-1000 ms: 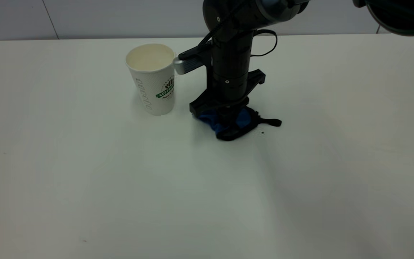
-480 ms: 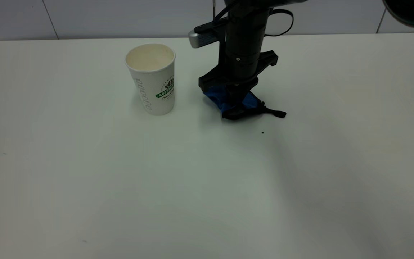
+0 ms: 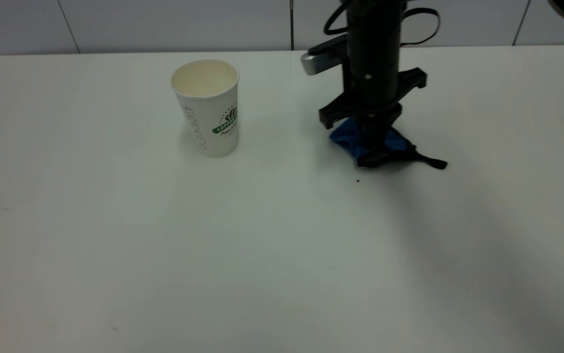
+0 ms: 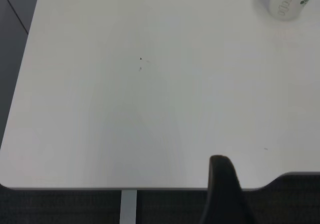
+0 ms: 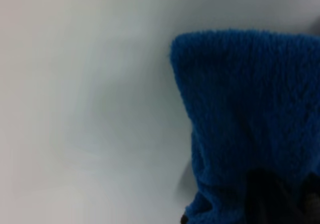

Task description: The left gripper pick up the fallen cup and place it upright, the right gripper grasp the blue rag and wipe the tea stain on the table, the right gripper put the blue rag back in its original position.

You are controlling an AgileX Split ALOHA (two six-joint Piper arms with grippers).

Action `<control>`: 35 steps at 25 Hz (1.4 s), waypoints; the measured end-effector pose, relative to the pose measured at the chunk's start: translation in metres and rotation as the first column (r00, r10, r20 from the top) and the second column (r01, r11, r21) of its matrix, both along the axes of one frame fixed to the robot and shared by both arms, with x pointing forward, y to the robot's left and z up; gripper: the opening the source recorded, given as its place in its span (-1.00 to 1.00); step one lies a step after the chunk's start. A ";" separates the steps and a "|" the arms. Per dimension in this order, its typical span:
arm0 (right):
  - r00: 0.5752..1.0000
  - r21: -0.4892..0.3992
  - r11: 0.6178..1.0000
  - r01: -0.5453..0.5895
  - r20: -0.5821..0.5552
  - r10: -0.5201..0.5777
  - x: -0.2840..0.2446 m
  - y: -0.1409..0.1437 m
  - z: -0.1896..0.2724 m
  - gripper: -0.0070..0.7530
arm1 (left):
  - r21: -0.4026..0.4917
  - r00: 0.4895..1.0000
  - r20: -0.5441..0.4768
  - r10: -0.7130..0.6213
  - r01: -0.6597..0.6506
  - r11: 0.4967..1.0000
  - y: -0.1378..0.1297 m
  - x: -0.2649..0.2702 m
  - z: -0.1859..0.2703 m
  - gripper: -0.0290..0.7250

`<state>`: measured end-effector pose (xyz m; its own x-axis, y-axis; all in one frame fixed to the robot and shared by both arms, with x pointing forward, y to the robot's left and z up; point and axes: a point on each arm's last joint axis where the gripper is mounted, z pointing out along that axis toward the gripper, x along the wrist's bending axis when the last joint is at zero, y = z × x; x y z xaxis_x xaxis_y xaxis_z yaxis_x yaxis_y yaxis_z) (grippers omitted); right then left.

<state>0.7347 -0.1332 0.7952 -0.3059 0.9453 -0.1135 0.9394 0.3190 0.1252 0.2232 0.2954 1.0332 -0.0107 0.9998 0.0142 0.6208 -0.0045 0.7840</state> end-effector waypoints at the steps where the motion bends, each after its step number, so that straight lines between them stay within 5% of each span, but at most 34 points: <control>1: 1.000 0.000 1.000 0.027 -0.003 -0.027 0.004 -0.013 0.000 -0.79 | 0.000 1.000 0.000 0.000 0.000 1.000 0.000 0.000 0.000 0.40; 15: 0.960 -0.015 0.962 0.273 -0.054 -0.273 0.022 -0.143 -0.001 -0.76 | -0.001 1.000 0.000 0.001 -0.001 1.000 0.000 0.000 0.000 0.40; 18: 0.966 -0.012 0.968 0.249 -0.062 -0.249 0.021 -0.144 -0.001 -0.51 | -0.001 1.000 0.000 0.001 -0.001 1.000 0.000 0.000 0.000 0.40; 25: 0.976 -0.015 0.982 0.188 -0.111 -0.189 0.021 -0.141 0.009 0.79 | -0.001 1.000 0.000 0.001 -0.001 1.000 0.000 0.000 0.000 0.40; 29: 0.987 0.028 0.987 0.157 -0.048 -0.155 0.031 -0.138 0.051 0.91 | -0.001 1.000 0.000 0.001 -0.001 1.000 0.000 0.000 0.000 0.40; 35: 0.981 0.208 0.966 0.155 0.080 -0.175 0.027 -0.124 0.151 0.78 | 0.000 1.000 0.000 0.000 0.000 1.000 0.000 0.000 0.000 0.40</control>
